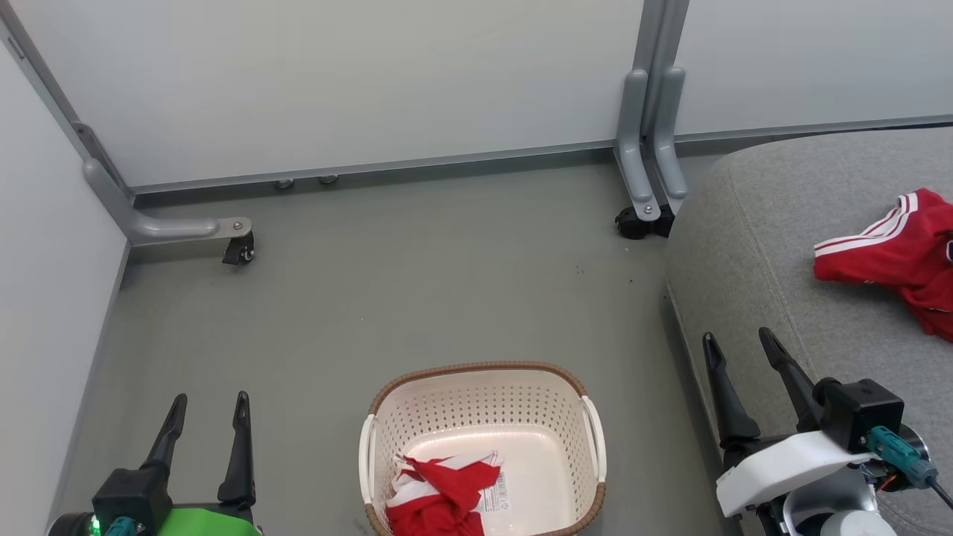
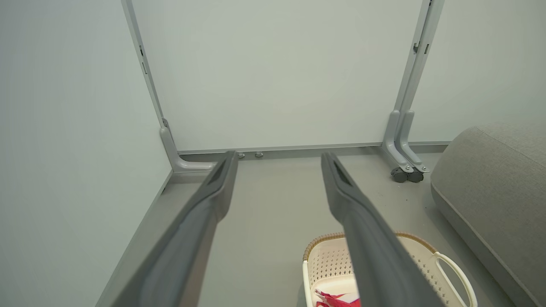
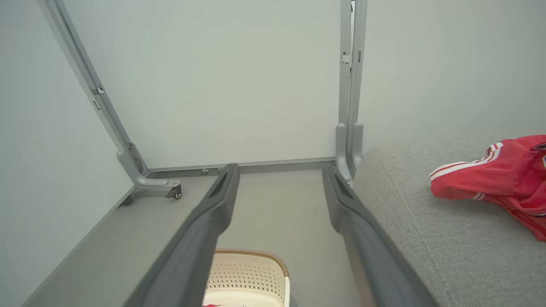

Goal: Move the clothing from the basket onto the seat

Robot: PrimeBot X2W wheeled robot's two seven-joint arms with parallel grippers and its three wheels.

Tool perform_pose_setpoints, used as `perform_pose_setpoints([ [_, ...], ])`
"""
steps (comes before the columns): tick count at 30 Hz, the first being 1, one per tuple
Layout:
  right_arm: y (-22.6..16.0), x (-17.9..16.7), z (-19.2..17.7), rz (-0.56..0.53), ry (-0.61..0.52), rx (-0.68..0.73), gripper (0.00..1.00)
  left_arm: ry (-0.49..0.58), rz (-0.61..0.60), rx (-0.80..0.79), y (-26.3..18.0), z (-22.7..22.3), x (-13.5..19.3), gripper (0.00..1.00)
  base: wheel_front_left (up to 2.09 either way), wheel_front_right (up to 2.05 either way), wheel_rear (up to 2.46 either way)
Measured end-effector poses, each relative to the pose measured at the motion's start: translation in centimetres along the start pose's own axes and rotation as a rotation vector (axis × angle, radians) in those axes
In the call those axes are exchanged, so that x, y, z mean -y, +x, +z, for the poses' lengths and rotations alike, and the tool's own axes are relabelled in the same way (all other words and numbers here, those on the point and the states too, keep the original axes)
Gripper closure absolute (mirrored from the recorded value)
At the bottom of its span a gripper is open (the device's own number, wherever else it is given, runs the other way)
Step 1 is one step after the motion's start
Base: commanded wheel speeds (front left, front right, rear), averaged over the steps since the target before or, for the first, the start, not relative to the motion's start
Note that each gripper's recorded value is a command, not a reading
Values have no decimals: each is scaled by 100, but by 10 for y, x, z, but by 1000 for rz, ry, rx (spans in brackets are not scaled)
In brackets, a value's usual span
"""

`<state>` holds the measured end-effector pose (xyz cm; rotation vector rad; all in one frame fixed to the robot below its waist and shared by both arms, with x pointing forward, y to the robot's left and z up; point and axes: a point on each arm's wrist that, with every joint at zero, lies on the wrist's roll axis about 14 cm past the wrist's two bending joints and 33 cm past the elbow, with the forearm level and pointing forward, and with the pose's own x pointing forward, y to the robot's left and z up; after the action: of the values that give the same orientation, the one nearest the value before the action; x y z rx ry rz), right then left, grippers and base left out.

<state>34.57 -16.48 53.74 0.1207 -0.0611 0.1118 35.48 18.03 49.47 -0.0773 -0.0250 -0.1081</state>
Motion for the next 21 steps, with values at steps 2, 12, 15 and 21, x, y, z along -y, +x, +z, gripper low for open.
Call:
perform_pose_setpoints([
  [2,1,-1,1,3,0,3,0,0,3,-4,-1,-1,-1,0,0,0,0],
  [12,2,-5,1,15,4,3,0,-3,14,-4,-3,-3,-2,0,0,0,0],
  [15,2,-5,1,18,4,1,0,-7,16,-4,-3,-3,-2,0,0,0,0],
  [21,6,-6,0,21,4,-4,0,0,13,-7,1,-4,-4,0,0,0,0],
])
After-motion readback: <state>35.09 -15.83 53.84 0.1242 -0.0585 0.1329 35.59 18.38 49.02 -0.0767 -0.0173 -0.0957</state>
